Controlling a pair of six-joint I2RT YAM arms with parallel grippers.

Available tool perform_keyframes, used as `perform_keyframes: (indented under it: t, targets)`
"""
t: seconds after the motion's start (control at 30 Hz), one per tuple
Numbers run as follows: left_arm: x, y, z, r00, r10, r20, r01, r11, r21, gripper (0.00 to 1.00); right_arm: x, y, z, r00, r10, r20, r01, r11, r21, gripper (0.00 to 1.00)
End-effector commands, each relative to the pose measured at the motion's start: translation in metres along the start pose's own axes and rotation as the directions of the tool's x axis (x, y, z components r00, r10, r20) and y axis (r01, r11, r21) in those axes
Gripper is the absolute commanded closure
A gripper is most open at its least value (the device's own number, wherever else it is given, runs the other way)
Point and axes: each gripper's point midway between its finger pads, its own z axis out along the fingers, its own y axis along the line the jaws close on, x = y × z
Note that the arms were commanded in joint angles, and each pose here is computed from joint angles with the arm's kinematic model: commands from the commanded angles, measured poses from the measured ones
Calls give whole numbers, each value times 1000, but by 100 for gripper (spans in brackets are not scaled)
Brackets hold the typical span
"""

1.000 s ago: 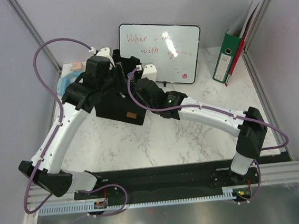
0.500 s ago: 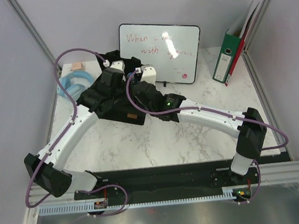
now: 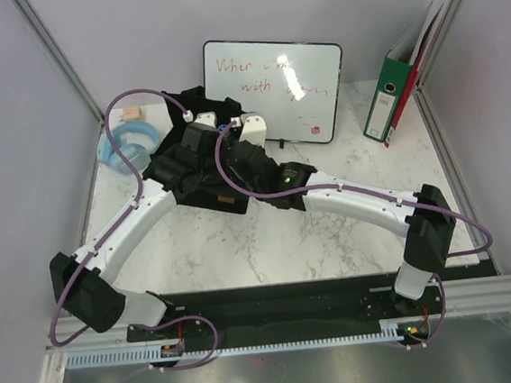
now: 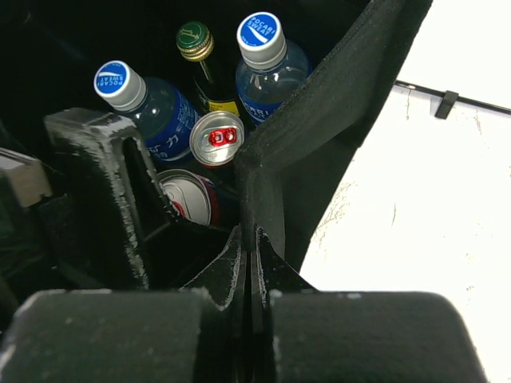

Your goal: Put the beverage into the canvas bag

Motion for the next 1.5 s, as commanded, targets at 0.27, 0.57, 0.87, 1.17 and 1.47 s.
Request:
perform_keyframes:
  t: [0.27, 0.57, 0.87, 1.17, 1.47]
  targets:
    - [10, 0, 18, 1000, -18, 0, 18, 999, -29, 98, -40, 9, -24, 989, 98, 107, -93, 994, -56, 100]
    - [22, -1, 36, 999, -8, -40, 6, 999, -47, 98, -38, 7, -25, 989, 100, 112, -94, 994, -58, 100]
    - [42, 4, 48, 996, -1, -84, -6, 997, -76, 98, -36, 10, -26, 988, 106, 110, -98, 993, -72, 100]
    - [63, 9, 62, 991, 9, -133, -23, 995, -99, 92, -33, 11, -24, 989, 103, 108, -95, 993, -74, 100]
    - [70, 8, 70, 988, 20, -155, -36, 995, -98, 79, -30, 12, -23, 989, 105, 105, -97, 992, -78, 100]
